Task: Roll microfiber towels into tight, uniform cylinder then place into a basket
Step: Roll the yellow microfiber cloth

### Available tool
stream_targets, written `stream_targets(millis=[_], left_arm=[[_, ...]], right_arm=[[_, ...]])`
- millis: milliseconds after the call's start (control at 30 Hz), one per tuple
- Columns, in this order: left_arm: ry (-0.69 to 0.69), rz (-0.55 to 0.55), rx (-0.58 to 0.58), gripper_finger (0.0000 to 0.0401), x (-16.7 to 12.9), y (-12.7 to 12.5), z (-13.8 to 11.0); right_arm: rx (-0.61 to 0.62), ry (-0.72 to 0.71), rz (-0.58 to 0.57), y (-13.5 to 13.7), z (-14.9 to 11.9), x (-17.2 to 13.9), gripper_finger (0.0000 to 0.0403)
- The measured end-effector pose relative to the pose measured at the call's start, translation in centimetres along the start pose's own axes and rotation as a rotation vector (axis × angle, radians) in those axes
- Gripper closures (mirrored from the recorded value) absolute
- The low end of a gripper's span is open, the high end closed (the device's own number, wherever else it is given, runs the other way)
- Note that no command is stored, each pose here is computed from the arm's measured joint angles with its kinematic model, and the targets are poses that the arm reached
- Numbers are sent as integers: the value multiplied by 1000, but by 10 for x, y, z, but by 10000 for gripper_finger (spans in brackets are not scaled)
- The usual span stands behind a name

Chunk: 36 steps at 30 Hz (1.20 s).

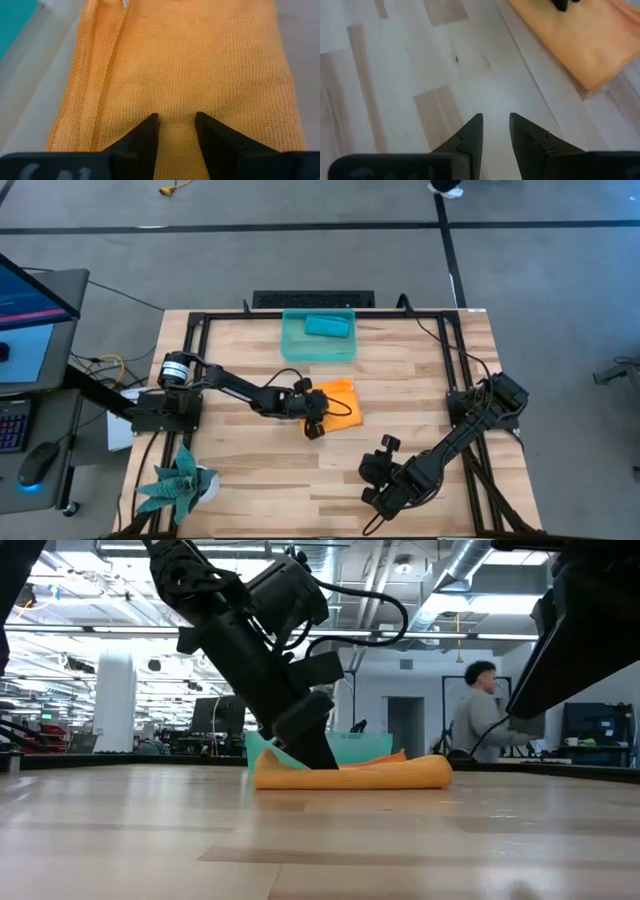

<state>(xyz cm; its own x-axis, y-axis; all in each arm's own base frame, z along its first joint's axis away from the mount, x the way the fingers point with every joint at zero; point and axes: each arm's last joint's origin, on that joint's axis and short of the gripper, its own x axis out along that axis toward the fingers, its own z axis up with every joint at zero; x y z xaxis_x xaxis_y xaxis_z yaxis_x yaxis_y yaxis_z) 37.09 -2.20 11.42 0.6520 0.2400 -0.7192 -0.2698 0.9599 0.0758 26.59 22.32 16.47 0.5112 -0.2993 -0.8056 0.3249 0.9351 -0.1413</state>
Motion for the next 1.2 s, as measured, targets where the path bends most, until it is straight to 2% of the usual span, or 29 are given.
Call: stream_targets(millis=[233,533,700,933,1033,1200], left_arm=[[29,-51,164,276,-7,-17,-6],[23,-69,208,276,-20,-36,-10],[-33,-70,267,276,-46,-50,-2],[-44,77,344,276,-95,-61,-3],[-71,105,340,276,-116,-66,-4],[-96,63,365,276,-133,-81,-12]], right_arm=[[-57,2,-5,-1,2,1,285],[-154,10,-32,-10,12,10,285],[-166,-3,-71,-15,17,14,285],[-244,-25,-124,-16,16,9,285],[-289,-64,-159,-15,26,-3,285],[-413,-122,-266,-19,54,-18,285]])
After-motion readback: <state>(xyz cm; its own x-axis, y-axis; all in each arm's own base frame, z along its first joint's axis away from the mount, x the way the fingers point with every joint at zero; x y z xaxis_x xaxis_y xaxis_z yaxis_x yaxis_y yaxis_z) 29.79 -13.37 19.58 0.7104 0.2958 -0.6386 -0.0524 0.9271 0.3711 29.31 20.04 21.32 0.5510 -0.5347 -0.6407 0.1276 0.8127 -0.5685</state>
